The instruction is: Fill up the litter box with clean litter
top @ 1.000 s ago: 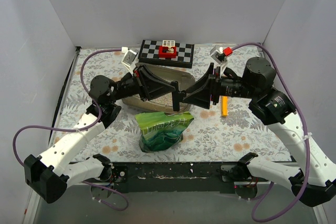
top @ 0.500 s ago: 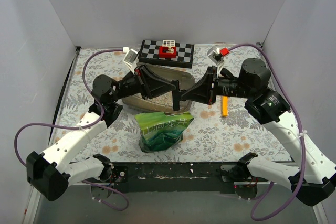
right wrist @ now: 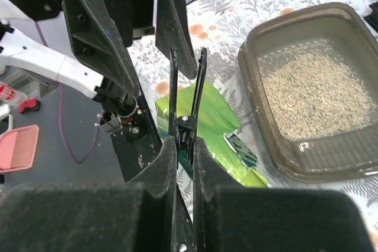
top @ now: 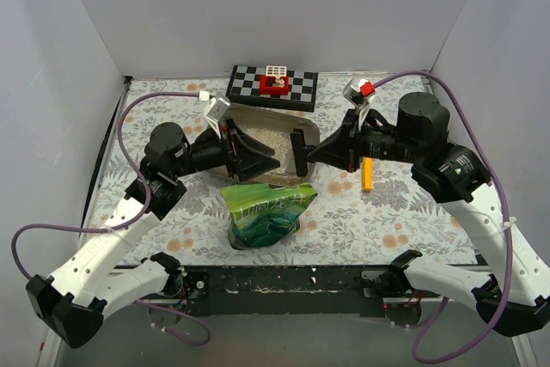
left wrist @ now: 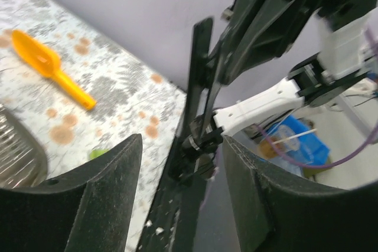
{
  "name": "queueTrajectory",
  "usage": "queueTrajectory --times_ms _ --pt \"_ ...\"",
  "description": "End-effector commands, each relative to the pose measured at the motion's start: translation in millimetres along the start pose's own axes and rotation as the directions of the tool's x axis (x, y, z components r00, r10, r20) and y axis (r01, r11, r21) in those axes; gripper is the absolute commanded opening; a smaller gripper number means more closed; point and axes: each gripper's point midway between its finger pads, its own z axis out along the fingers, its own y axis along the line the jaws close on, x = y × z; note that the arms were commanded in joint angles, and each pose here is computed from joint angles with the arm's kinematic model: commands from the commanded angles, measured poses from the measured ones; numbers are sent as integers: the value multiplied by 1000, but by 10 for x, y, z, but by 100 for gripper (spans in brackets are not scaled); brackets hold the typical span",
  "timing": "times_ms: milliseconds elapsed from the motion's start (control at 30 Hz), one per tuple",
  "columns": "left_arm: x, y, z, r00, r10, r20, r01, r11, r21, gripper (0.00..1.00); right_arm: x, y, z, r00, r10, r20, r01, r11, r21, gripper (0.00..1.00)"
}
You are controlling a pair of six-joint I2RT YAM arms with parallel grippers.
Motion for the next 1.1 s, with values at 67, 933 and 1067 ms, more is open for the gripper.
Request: queueTrajectory --times_ms 67,933,1067 --pt "363 375 -348 980 107 -166 -145 961 -236 57 90 -74 -135 987 -124 -104 129 991 43 1" --pt "1399 815 -750 889 134 -437 -257 938 -234 51 580 -444 130 936 -185 -300 194 981 0 1" --pt "1523 823 -744 882 148 -447 -265 940 -213 51 604 -479 165 930 -179 -320 188 982 -3 1"
